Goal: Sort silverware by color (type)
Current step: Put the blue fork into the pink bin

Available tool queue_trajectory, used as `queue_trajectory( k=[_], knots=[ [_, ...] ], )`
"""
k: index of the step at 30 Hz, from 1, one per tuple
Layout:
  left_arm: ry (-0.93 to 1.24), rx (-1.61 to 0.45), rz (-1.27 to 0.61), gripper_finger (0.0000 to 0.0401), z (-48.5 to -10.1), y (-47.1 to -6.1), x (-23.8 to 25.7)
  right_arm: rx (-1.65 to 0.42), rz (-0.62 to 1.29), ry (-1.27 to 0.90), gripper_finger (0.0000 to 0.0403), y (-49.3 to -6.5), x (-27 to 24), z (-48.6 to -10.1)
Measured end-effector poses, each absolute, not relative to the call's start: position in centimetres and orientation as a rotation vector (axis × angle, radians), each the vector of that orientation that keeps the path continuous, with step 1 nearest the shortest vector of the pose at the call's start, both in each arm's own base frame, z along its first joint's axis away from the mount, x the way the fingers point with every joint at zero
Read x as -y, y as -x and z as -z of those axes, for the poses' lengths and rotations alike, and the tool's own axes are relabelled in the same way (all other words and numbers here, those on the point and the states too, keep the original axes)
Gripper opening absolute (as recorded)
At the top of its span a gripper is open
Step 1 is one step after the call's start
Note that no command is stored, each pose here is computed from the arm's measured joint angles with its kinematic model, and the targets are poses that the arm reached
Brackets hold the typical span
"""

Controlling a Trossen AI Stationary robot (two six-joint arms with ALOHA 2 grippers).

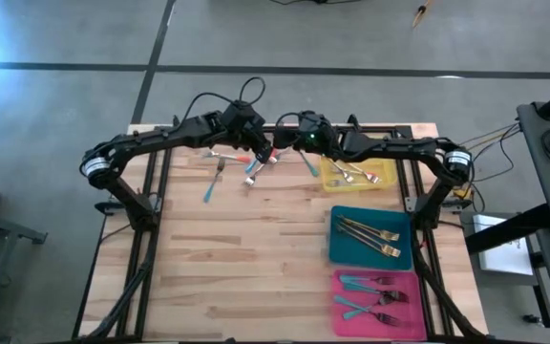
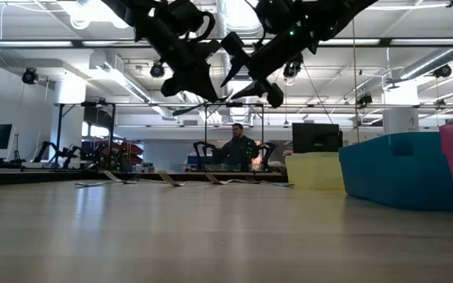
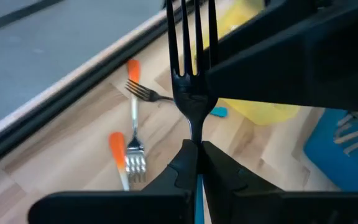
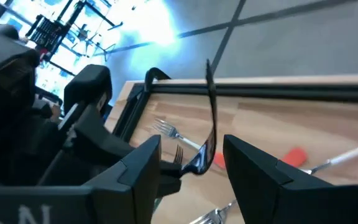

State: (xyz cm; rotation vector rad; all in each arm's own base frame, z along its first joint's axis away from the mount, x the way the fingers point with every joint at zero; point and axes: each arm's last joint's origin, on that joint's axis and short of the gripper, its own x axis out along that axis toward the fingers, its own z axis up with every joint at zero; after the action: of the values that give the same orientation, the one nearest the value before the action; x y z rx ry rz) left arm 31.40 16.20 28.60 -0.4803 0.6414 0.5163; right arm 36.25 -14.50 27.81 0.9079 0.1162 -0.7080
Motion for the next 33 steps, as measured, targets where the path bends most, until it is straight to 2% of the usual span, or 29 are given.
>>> queue_trajectory(
  k=[3,10,13,33],
  knots=[
    [0.478,-0.632,-0.525,0.0000,-28.7,-31.4,-16.2,-0.115,0.699,-0.871,0.0147,-36.3,14.5,-28.2],
    [0.471,-0.623,-0.511,0.0000,-28.8,-31.7,-15.8,-0.113,0.698,-0.851,0.0063,-36.4,14.6,-28.5],
    [0.468,-0.620,-0.505,0.0001,-28.8,-31.9,-15.6,-0.115,0.701,-0.851,0.0040,-36.3,14.7,-28.5],
    [0.459,-0.612,-0.499,0.0000,-29.0,-31.9,-15.2,-0.153,0.710,-0.851,0.0033,-36.2,14.6,-28.2]
  ],
)
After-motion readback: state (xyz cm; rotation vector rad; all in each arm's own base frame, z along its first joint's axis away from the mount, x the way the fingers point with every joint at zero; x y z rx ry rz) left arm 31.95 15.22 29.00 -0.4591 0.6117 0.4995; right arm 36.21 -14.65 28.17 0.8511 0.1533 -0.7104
